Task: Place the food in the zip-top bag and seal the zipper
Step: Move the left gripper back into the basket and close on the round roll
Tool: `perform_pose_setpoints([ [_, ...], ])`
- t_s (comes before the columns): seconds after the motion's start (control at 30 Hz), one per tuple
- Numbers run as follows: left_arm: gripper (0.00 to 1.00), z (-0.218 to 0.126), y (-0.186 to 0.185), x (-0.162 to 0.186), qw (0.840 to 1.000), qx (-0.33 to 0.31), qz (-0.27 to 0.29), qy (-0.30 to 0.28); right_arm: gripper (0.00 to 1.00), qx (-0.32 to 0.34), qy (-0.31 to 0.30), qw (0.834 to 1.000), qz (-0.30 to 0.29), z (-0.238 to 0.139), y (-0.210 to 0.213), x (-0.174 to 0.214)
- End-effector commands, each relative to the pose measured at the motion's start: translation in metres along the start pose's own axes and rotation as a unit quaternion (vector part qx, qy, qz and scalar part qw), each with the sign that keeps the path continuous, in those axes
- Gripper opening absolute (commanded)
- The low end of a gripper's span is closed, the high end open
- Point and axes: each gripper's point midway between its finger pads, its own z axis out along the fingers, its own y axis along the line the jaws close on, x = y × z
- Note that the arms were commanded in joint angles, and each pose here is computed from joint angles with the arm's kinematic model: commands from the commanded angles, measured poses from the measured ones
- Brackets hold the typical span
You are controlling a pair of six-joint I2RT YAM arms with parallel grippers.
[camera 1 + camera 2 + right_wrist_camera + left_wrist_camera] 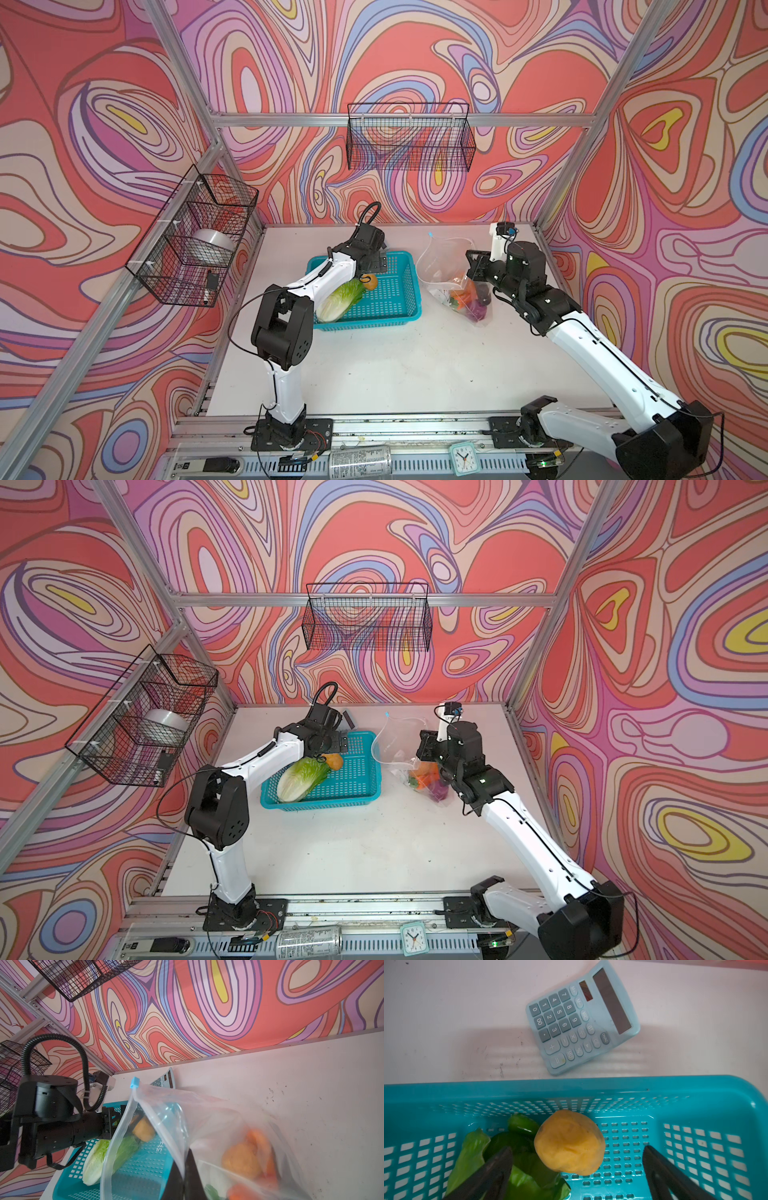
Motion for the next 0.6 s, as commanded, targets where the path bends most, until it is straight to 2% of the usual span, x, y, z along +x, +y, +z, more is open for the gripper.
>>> perform_pose_setpoints([
  [0.0, 1.00, 0.009, 0.008, 0.009, 0.999, -0.012, -0.016, 0.031, 0.00, 0.004, -0.006, 1.000, -0.002, -0.002, -0.002, -0.003],
  [0.37, 1.00, 0.040, -0.008, 0.025, 0.997, 0.013, 0.001, 0.078, 0.00, 0.003, -0.006, 1.000, -0.003, -0.002, -0.001, -0.005],
  [0.57, 1.00, 0.044, -0.032, 0.035, 0.991, 0.077, -0.018, 0.109, 0.00, 0.003, -0.007, 1.000, -0.002, -0.003, -0.001, -0.004],
])
